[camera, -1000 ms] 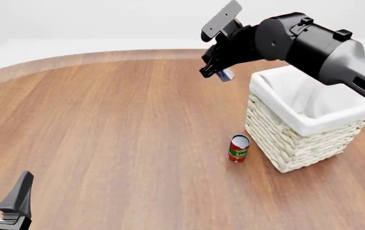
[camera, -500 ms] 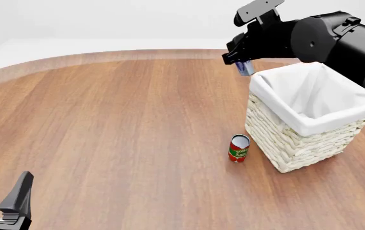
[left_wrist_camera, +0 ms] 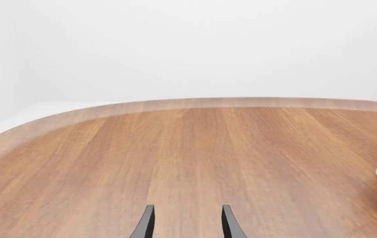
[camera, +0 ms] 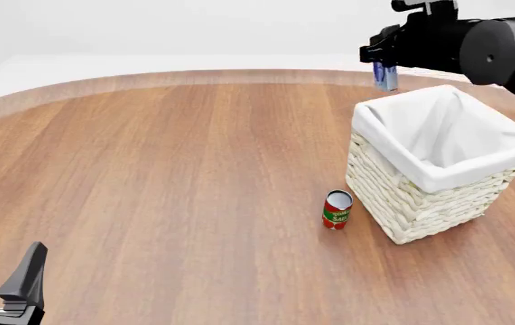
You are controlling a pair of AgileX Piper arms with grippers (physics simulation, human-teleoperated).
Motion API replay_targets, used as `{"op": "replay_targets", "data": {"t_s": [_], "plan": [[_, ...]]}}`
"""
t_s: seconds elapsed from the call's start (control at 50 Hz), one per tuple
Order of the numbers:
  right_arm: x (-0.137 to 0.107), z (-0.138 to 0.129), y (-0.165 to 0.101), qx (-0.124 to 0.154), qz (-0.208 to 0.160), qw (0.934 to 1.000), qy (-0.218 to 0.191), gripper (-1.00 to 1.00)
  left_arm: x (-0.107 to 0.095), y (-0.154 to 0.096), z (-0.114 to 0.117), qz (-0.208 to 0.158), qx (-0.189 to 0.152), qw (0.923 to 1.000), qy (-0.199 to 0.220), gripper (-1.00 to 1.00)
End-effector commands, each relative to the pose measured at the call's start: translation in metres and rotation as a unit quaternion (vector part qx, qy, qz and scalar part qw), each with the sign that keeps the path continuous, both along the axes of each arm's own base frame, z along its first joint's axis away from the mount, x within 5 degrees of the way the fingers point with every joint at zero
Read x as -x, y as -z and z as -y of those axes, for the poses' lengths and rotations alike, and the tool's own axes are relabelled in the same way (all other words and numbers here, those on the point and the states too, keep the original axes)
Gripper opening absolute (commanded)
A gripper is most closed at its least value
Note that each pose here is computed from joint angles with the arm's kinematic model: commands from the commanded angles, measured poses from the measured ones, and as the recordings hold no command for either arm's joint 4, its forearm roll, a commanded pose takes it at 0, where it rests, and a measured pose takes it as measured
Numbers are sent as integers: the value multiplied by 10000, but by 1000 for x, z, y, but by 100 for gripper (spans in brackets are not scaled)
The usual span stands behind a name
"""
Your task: Pick up the alphabet soup and the cream cheese box, and put them in the basket.
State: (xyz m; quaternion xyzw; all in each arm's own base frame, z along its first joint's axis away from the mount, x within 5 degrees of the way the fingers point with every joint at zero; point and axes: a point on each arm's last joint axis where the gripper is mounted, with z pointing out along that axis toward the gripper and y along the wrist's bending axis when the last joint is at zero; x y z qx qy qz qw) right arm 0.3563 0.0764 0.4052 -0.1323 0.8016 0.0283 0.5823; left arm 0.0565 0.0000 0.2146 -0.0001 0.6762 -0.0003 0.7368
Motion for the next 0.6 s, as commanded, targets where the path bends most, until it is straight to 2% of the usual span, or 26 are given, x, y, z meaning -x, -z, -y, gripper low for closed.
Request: {"op": "replay_targets", "data": {"t_s": [0.02,0.16,0.2,0.22,0.32,0.6], "plan": [[-10,37,-6,-434,223,9968,641,-100,0,0,0,1,0,10000,1,100],[-19,55,0,-493,247,9943,913,-100,0,0,0,0,-1,10000,-1,100],[-21,62,1,-615,266,9924,1036,-100,0,0,0,1,0,10000,0,100],[-22,63,3,-560,258,9927,1041,-100,0,0,0,1,-1,10000,0,100],[-29,78,10,-669,254,9894,1262,-100,0,0,0,0,-1,10000,-1,100],[-33,104,25,-715,213,9840,1620,-100,0,0,0,0,1,10000,-1,100]]}}
